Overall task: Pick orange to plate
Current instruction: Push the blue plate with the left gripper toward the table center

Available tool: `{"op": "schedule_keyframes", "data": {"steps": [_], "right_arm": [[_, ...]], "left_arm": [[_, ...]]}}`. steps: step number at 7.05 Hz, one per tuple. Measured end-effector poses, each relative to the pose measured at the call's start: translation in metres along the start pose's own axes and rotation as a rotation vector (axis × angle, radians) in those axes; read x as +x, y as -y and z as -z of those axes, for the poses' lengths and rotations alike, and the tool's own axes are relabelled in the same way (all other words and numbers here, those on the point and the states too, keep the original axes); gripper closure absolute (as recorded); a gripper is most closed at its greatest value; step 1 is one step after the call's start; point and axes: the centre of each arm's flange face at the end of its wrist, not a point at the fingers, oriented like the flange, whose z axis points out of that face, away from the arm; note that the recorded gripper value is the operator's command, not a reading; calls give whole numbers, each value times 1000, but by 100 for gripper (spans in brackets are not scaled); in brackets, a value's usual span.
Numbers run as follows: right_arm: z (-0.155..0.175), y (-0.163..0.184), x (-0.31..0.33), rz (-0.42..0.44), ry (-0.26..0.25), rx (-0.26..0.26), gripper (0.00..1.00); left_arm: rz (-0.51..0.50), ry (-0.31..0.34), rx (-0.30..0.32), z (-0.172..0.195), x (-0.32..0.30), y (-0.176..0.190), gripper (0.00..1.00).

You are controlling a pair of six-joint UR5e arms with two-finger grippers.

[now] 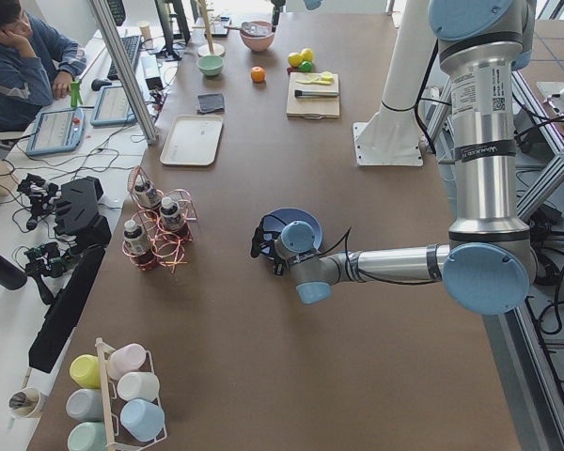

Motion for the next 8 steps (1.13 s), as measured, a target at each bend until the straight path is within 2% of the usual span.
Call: {"op": "schedule_keyframes", "data": {"steps": [1, 2, 4, 6, 8], "right_arm": [[0, 0, 0, 0, 1, 0, 0], [0, 0, 0, 0, 1, 0, 0], [0, 0, -1, 1, 2, 0, 0], [2, 0, -2, 4, 3, 3, 0], [4, 1, -4, 8, 5, 6, 0]], "left_arm": [[-4, -1, -8, -3, 2, -2, 87], [-6, -3, -11, -5, 3, -3, 100], [-9, -19, -5, -2, 11, -1, 100], [1, -79, 2, 12, 42, 12, 100], [118, -162, 36, 12, 108, 57, 100]]}}
